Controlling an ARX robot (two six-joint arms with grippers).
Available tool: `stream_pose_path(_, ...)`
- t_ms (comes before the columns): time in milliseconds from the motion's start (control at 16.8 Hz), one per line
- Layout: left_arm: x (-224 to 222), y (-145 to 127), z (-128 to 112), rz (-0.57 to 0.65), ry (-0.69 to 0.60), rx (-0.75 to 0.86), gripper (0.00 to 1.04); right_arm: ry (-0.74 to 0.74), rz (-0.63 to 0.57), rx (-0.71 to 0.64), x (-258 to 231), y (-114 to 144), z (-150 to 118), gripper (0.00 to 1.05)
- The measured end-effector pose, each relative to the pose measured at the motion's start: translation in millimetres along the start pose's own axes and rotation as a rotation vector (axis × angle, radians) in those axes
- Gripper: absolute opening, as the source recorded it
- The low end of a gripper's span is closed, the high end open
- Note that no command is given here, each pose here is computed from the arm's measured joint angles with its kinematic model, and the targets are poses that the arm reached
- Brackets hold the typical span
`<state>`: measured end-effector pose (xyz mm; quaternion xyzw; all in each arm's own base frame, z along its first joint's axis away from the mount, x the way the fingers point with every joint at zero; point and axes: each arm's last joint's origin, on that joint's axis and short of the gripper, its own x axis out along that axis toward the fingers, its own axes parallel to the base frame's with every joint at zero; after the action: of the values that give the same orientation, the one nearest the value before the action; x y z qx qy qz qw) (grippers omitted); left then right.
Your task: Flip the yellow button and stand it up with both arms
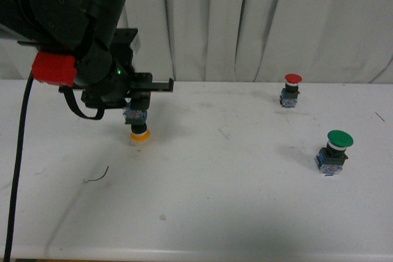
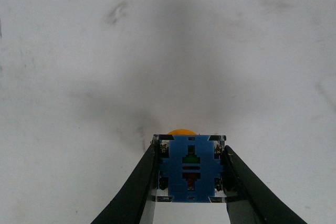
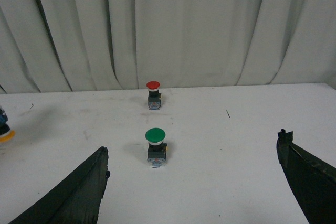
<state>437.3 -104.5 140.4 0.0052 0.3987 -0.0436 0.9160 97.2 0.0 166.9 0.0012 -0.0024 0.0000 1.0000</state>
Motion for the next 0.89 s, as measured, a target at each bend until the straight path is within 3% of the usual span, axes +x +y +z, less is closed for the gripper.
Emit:
stream_pose_path(238, -102.7, -31.6, 12.1, -0.164, -0.263, 0.043, 0.30, 0.000, 0.000, 0.000, 0.0, 0.0, 0.0, 0.98)
stream_pose_path(416, -159.0, -38.5, -16.1, -0.226, -0.347, 0.070, 0.30, 0.000, 0.000, 0.000, 0.0, 0.0, 0.0, 0.98)
stream_pose_path(654, -176.2, -32.3, -29.0, -0.270, -0.399, 0.022, 0.30, 0.000, 0.000, 0.000, 0.0, 0.0, 0.0, 0.98)
stream_pose_path(892, -172.6, -26.0, -42.6, -0.617, -0.407, -0.151, 0.30, 0.000, 0.000, 0.000, 0.0, 0.0, 0.0, 0.98)
